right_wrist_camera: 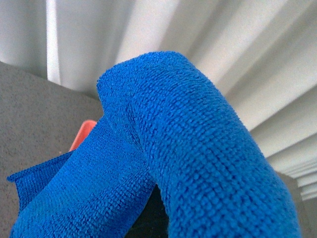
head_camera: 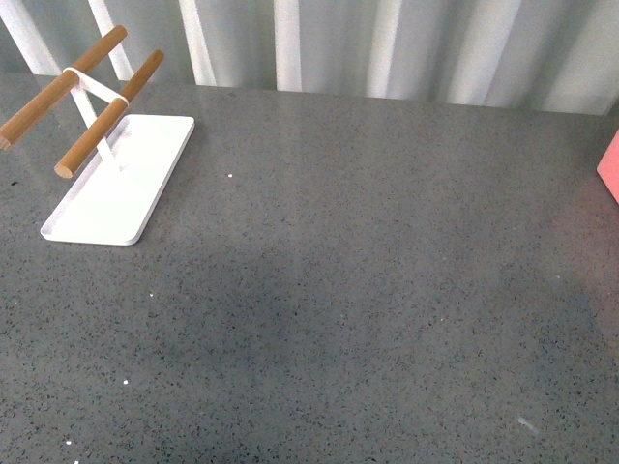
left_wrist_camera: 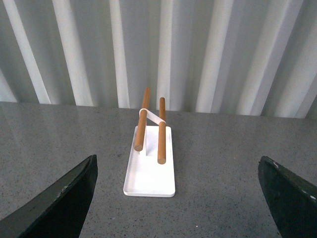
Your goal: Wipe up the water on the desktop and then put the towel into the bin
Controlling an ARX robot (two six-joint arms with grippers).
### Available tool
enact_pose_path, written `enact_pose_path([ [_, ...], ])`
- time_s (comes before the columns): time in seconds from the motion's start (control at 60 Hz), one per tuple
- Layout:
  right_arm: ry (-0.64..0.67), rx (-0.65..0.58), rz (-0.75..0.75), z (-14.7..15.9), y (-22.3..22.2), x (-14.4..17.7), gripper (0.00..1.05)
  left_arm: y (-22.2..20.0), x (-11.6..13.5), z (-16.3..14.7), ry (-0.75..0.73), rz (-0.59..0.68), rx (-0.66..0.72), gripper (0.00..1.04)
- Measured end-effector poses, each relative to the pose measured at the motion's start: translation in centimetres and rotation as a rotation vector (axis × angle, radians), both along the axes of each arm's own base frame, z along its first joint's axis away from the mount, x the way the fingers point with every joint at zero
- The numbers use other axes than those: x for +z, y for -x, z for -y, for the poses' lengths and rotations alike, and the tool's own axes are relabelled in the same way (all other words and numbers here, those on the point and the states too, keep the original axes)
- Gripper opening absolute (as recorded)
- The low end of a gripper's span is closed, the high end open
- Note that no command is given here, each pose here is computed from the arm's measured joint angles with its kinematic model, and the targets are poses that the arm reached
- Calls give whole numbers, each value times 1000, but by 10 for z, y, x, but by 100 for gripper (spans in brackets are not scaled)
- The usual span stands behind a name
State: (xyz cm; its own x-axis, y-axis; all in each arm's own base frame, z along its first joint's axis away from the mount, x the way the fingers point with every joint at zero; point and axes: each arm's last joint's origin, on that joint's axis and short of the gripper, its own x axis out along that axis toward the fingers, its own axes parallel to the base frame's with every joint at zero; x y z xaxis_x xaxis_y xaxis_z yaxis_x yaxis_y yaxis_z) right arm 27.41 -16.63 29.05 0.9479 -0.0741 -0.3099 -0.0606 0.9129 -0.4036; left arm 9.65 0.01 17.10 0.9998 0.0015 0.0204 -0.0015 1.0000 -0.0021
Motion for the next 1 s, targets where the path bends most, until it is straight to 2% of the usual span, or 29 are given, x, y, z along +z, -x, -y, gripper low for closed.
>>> enact_pose_path([
  [0.417, -103, -67, -203, 29, -7, -76, 3, 0, 0, 0, 0, 0, 0, 98],
  [0.634, -152, -143, -369, 52, -34, -117, 3, 0, 0, 0, 0, 0, 0, 98],
  [0.784, -178, -189, -441, 63, -50, -128, 3, 0, 0, 0, 0, 0, 0, 98],
  [0.917, -176, -225, -480, 67, -58, -135, 23, 0, 0, 0, 0, 0, 0, 98],
  [1.001, -187, -224, -478, 65, -61, -134, 43, 0, 0, 0, 0, 0, 0, 98],
])
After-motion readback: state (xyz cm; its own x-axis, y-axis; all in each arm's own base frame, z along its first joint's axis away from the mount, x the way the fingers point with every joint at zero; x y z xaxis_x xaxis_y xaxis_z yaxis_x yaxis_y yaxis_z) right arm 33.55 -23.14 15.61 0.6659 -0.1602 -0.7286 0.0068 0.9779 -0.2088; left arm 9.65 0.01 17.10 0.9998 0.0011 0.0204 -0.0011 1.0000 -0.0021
